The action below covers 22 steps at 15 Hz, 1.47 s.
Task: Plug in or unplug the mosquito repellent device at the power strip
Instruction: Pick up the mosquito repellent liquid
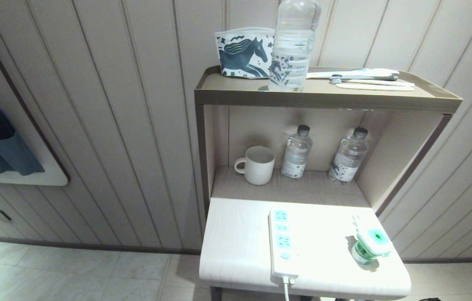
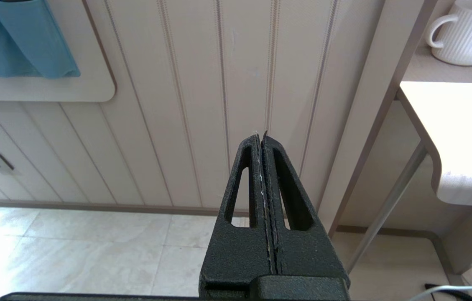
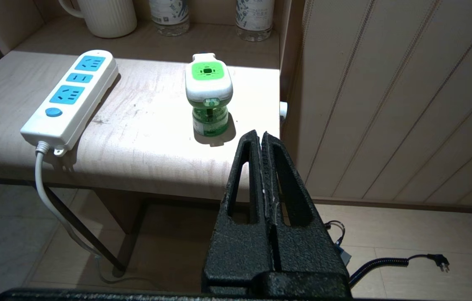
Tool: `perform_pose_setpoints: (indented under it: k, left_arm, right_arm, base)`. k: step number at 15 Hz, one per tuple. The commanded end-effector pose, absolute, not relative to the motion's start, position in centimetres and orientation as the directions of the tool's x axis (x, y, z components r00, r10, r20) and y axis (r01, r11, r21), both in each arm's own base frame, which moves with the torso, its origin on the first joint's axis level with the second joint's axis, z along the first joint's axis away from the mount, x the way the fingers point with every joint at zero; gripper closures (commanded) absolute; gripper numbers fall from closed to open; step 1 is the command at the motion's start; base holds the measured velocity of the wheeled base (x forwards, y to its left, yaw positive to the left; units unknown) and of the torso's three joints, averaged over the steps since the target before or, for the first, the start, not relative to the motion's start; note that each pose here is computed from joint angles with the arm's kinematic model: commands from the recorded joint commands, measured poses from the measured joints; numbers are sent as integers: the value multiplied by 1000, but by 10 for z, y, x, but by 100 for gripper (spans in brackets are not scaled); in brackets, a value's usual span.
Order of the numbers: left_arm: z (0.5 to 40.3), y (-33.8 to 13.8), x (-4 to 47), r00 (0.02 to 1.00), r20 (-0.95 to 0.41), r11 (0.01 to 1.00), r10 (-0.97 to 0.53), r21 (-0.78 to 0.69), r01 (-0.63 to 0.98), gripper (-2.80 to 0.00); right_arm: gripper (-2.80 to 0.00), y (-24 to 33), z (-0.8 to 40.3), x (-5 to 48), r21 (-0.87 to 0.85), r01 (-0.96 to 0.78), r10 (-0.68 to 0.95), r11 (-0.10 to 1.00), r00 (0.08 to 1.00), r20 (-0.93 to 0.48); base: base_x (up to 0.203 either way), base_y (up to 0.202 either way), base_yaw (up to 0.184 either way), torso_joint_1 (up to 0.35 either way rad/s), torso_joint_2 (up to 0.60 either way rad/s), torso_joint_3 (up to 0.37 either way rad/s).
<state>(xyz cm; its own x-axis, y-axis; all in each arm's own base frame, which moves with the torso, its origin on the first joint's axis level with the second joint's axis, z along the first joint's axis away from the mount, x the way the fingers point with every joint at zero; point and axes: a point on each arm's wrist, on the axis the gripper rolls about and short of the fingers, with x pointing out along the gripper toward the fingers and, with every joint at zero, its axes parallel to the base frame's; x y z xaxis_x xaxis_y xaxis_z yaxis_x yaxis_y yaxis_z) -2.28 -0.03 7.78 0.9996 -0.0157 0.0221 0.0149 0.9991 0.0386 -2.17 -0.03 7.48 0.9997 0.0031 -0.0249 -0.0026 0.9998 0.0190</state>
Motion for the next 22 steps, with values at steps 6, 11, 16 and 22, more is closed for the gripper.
perform_pose_setpoints:
  k: [6,11,16,22]
  left_arm:
    - [78,0,-23,1000,23,999,-15,39,14,0]
    - [78,0,-23,1000,23,999,-15,39,14,0]
    - [78,0,-23,1000,23,999,-15,39,14,0]
    - [78,0,-23,1000,23,999,-15,39,14,0]
  right_arm:
    - [0,0,76,-22,8,-3,3,1000,1000,-20]
    - [0,0,159,-34,3,-30,30,1000,999,40]
    - [0,1,235,15,99,-47,55,994,996,-74]
    - [0,4,228,133,119,1,23,993,979,-205]
  base:
    - [0,0,0,0,0,0]
    - [0,0,0,0,0,0]
    - [0,0,0,0,0,0]
    - [0,0,0,0,0,0]
